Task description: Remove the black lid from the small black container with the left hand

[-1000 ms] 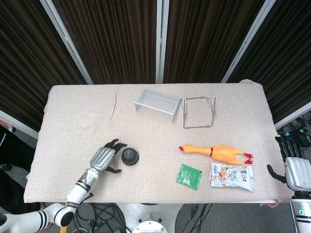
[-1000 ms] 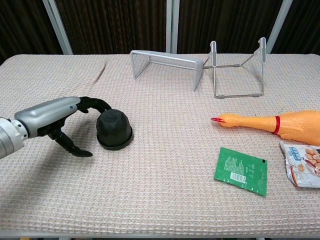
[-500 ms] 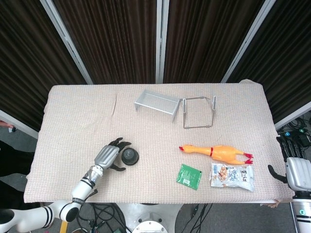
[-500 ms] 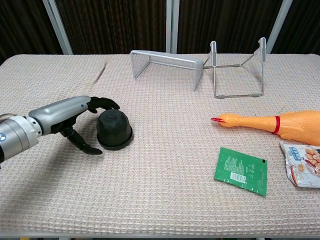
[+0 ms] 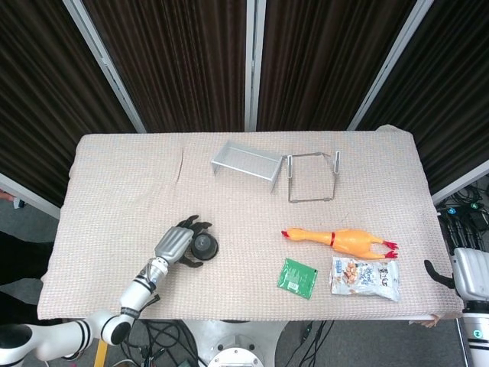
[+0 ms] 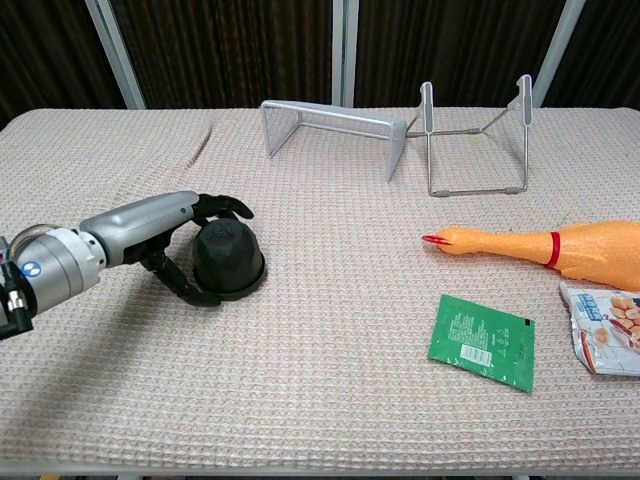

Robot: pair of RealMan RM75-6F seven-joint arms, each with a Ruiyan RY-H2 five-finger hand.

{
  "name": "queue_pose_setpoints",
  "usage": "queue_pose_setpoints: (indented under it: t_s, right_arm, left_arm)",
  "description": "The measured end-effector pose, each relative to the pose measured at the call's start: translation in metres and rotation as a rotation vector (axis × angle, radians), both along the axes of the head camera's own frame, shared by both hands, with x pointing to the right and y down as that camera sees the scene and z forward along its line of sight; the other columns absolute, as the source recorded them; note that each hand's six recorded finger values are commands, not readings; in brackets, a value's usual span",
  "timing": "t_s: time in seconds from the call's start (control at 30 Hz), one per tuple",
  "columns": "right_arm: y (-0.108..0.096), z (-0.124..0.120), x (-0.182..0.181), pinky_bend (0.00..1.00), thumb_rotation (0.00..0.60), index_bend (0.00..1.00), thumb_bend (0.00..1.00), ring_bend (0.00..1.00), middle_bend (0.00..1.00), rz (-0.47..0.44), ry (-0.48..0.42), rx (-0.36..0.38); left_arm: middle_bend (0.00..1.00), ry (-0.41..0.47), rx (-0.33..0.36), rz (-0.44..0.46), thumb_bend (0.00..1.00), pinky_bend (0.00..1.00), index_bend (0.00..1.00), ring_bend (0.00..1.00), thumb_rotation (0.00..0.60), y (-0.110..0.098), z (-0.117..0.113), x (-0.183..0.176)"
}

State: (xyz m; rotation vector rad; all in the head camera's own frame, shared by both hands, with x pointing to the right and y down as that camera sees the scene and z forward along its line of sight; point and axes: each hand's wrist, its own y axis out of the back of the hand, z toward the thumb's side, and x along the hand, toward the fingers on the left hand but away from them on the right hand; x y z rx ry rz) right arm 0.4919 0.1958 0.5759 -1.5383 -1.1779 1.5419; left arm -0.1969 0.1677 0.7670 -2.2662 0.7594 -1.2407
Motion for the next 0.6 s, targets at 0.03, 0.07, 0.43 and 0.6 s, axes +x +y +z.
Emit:
queue_pose_setpoints:
  t_s: [0.03,0.07,0.43,0.6]
  right_arm:
    - [0.0001,0.0002,0.0005,0.0,0.6,0.0,0.2,0.0,0.0,0.002,0.001,-0.001]
    - [0.0001,0.0003,0.0008,0.0,0.6,0.0,0.2,0.0,0.0,0.003,0.003,-0.002]
    - [0.001,0.0015,0.0023,0.0,0.6,0.0,0.2,0.0,0.0,0.012,0.009,-0.012]
    - [0.0017,0.0022,0.0031,0.0,0.6,0.0,0.2,0.0,0.0,0.014,0.01,-0.016]
  left_arm:
    - [0.25,-0.002,0.0,0.0,0.04,0.16,0.16,0.02,0.6,-0.0001,0.0002,0.0]
    - [0.26,-0.003,0.0,-0.001,0.05,0.16,0.16,0.02,0.6,-0.0002,0.0004,-0.0001]
    - [0.27,-0.01,0.019,0.002,0.06,0.18,0.16,0.04,0.6,-0.0003,-0.0012,0.0008]
    - [0.27,0.002,0.02,0.0,0.06,0.18,0.16,0.04,0.6,0.0004,-0.0019,0.0033]
